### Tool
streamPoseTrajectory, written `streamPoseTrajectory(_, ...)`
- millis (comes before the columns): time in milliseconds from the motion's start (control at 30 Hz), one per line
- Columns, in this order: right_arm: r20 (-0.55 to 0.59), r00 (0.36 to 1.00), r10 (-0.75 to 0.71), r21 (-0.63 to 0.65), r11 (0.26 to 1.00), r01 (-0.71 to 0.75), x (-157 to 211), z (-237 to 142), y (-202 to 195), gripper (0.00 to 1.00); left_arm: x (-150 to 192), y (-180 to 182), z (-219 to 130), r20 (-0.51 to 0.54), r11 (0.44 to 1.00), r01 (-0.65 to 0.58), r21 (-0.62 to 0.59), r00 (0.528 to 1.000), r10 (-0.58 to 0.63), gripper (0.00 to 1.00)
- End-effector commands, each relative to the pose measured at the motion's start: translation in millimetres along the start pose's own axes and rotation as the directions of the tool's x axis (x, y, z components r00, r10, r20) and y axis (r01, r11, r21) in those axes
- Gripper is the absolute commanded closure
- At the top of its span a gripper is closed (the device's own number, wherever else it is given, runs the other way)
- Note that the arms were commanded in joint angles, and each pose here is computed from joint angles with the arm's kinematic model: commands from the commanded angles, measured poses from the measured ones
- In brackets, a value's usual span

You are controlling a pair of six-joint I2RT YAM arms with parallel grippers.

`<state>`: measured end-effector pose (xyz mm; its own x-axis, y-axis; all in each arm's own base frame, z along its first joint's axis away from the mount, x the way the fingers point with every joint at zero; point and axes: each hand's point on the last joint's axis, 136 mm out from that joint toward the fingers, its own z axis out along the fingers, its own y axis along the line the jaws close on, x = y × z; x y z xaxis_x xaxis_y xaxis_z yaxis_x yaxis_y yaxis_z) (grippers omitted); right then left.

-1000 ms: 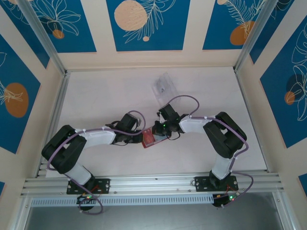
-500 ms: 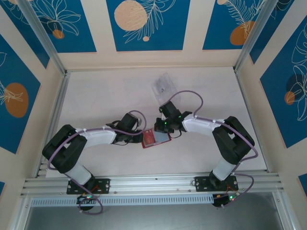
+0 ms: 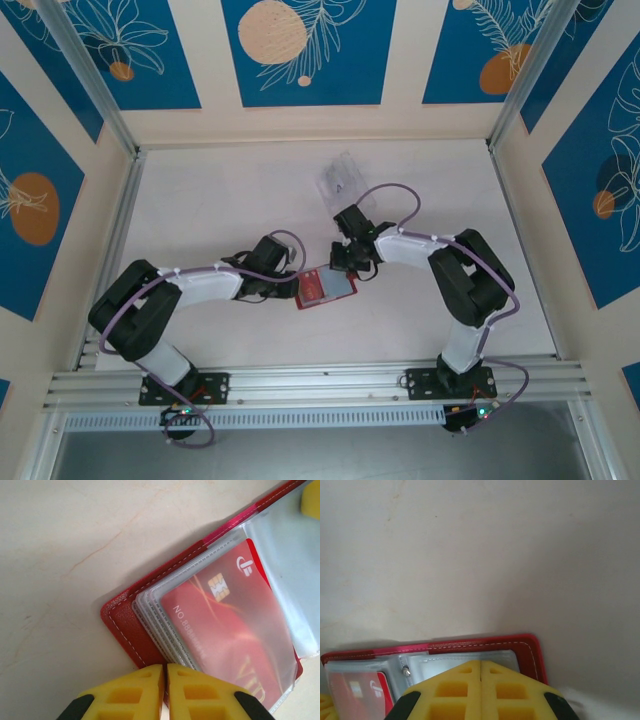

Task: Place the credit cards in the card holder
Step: Flip over the card slot in the card holder.

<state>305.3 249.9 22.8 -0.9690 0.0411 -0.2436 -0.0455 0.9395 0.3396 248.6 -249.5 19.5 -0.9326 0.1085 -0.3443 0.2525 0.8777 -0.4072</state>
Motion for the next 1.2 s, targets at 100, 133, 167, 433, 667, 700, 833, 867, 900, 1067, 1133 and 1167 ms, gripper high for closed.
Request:
streamPoseTrajectory(100,-0.11,0.994,0.012,0.038,0.999,-0.008,36.2,13.3,-7.3,1.0,13.4,17.1,8.4,-0.054,0.996,-0.015,-0.083,0.998,0.01,0.89)
streamPoseTrajectory(133,-0.128,0.992,0.013,0.008,1.0,-0.012,39.5,14.0,-1.9,1.0,13.4,17.1,8.5,-0.056,0.996,-0.014,-0.084,0.998,0.01,0.89)
streamPoseTrajectory(167,-0.143,0.99,0.017,-0.032,0.999,-0.022,41.4,13.6,5.4,1.0,13.0,17.3,8.4,-0.054,0.996,-0.015,-0.087,0.998,0.011,0.89)
streamPoseTrajectory(433,-0.25,0.966,0.072,-0.385,0.908,-0.167,37.1,4.6,58.3,1.0,9.1,15.3,8.1,-0.052,0.996,-0.021,-0.091,0.998,0.017,0.89)
streamPoseTrajectory(667,-0.291,0.954,0.073,-0.483,0.85,-0.212,35.0,-0.4,80.3,0.99,7.5,12.2,6.9,-0.054,0.996,-0.032,-0.086,0.998,0.027,0.88)
streamPoseTrajectory(700,-0.294,0.953,0.07,-0.485,0.848,-0.212,35.9,-0.7,81.6,0.96,6.5,11.1,6.7,-0.052,0.996,-0.032,-0.083,0.998,0.028,0.88)
streamPoseTrajectory(833,-0.303,0.951,0.068,-0.484,0.848,-0.215,38.1,1.1,83.9,0.83,4.2,9.9,4.9,-0.045,0.996,-0.033,-0.081,0.999,0.029,0.86)
streamPoseTrajectory(867,-0.304,0.95,0.067,-0.473,0.855,-0.211,40.0,3.4,82.3,0.82,2.7,9.0,3.1,-0.039,0.996,-0.034,-0.081,0.999,0.031,0.84)
streamPoseTrajectory(900,-0.306,0.949,0.068,-0.467,0.858,-0.212,40.8,4.8,81.1,0.81,1.0,8.7,1.1,-0.031,0.996,-0.032,-0.083,0.999,0.03,0.83)
streamPoseTrajectory(1067,-0.332,0.941,0.07,-0.463,0.857,-0.227,45.2,15.6,78.3,0.78,-5.9,7.1,-15.3,0.019,0.995,-0.027,-0.091,0.999,0.029,0.73)
streamPoseTrajectory(1133,-0.338,0.938,0.075,-0.464,0.854,-0.235,46.0,18.7,78.5,0.78,-7.6,6.4,-22.8,0.038,0.995,-0.027,-0.092,0.999,0.031,0.7)
streamPoseTrajectory(1167,-0.341,0.937,0.074,-0.471,0.849,-0.239,45.4,19.4,80.3,0.78,-7.7,8.0,-26.3,0.045,0.995,-0.026,-0.1,0.999,0.03,0.69)
